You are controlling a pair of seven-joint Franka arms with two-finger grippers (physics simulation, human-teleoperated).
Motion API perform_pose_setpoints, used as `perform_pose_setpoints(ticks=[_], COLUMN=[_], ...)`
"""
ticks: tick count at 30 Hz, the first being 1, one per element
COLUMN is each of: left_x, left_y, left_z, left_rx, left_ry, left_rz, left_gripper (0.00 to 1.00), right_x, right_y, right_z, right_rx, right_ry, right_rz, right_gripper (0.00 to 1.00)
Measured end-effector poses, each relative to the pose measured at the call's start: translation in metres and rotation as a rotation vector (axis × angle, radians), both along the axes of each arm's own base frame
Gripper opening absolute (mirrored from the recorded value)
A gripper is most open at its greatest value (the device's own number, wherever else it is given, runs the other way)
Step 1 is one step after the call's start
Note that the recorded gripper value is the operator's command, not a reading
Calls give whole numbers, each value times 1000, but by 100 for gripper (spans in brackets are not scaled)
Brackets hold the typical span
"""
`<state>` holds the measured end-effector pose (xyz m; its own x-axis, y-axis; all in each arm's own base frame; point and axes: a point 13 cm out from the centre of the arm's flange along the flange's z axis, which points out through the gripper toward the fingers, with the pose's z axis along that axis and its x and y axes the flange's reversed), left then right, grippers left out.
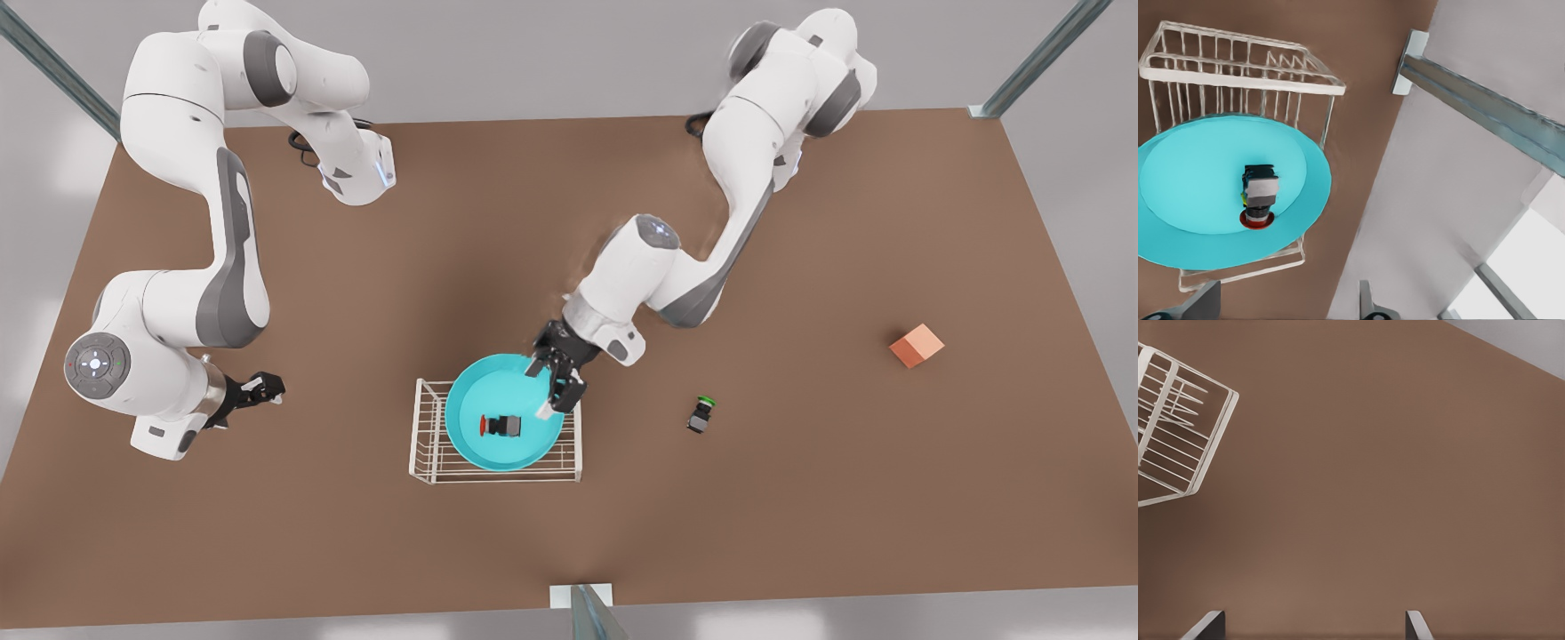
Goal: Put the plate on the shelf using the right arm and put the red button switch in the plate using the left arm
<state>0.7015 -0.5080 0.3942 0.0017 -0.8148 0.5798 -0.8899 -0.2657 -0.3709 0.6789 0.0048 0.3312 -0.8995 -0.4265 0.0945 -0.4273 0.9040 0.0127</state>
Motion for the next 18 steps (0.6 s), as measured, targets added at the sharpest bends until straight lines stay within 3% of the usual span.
perform_pose_setpoints(ticks=[1, 2, 6, 10, 11, 18], left_x=[29, 34, 22, -63, -75, -75], left_y=[87, 144, 337, 438, 446, 447], left_z=[32, 38, 6, -21, -22, -16], left_rx=[41, 131, 449, 593, 596, 675], left_ry=[37, 71, 245, 387, 381, 228], left_rz=[31, 9, -150, -357, -418, -840], left_gripper=[100, 100, 100, 100, 100, 100], right_x=[0, 0, 0, 0, 0, 0], right_y=[0, 0, 0, 0, -1, -2], right_z=[0, 0, 0, 0, 0, -1], right_rx=[0, 0, 0, 0, 0, -1], right_ry=[0, 0, 0, 0, 1, 2], right_rz=[1, 1, 2, 3, 2, 2], right_gripper=[100, 100, 100, 100, 100, 100])
